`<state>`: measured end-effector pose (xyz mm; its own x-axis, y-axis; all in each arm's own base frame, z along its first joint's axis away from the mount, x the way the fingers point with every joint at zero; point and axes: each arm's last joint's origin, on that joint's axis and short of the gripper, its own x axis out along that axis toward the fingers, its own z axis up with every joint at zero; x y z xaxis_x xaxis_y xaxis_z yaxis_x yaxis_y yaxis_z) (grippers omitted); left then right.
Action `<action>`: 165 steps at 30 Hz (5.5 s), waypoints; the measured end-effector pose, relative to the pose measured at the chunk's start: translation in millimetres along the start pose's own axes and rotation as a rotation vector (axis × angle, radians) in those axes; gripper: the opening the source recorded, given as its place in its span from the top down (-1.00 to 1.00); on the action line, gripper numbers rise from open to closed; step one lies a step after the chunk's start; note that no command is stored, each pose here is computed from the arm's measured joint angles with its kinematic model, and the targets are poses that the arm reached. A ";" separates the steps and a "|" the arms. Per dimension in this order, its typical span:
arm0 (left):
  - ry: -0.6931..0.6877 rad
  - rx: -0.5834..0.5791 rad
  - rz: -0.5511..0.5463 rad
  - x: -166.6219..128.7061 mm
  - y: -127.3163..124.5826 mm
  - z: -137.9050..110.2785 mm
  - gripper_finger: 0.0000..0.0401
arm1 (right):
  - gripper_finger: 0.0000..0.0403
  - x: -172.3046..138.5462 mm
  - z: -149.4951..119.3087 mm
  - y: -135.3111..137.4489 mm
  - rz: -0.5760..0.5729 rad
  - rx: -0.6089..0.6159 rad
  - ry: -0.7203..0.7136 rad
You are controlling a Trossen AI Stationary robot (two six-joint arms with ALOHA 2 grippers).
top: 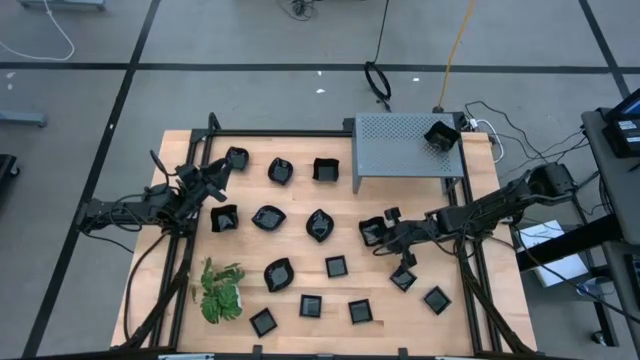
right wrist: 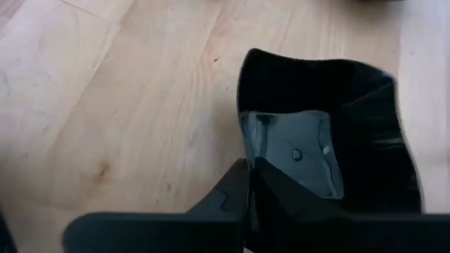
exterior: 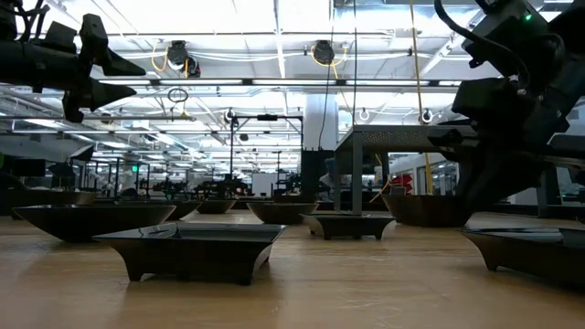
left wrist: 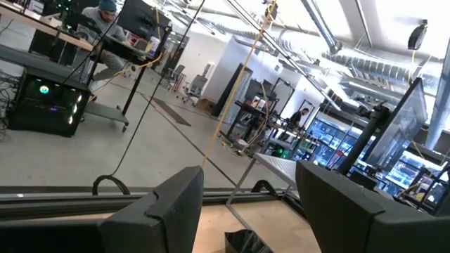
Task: Pick & Place Mini shaped plates
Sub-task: Stack the distorted square plate on top of the other distorted square plate, then put the square plate on the shelf
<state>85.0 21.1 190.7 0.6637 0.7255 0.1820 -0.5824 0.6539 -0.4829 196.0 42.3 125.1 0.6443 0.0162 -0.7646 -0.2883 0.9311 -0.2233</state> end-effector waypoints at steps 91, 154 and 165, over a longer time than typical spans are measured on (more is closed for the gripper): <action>0.000 0.000 0.000 0.0 0.0 0.0 -0.15 | 0.46 -222.7 43.8 -162.9 -0.444 0.868 0.227; 0.000 0.001 0.000 0.0 0.0 -0.1 -0.15 | 0.53 3.4 27.5 37.8 0.489 -0.316 0.164; 0.000 0.000 0.000 0.0 0.0 0.0 -0.15 | 0.95 3.7 34.1 37.4 0.461 -0.168 0.123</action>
<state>85.0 21.1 190.6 0.6636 0.7256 0.1821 -0.5824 0.6539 -0.4830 211.8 89.5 134.5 0.3377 0.3592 -0.8700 -0.6395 0.7658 0.0679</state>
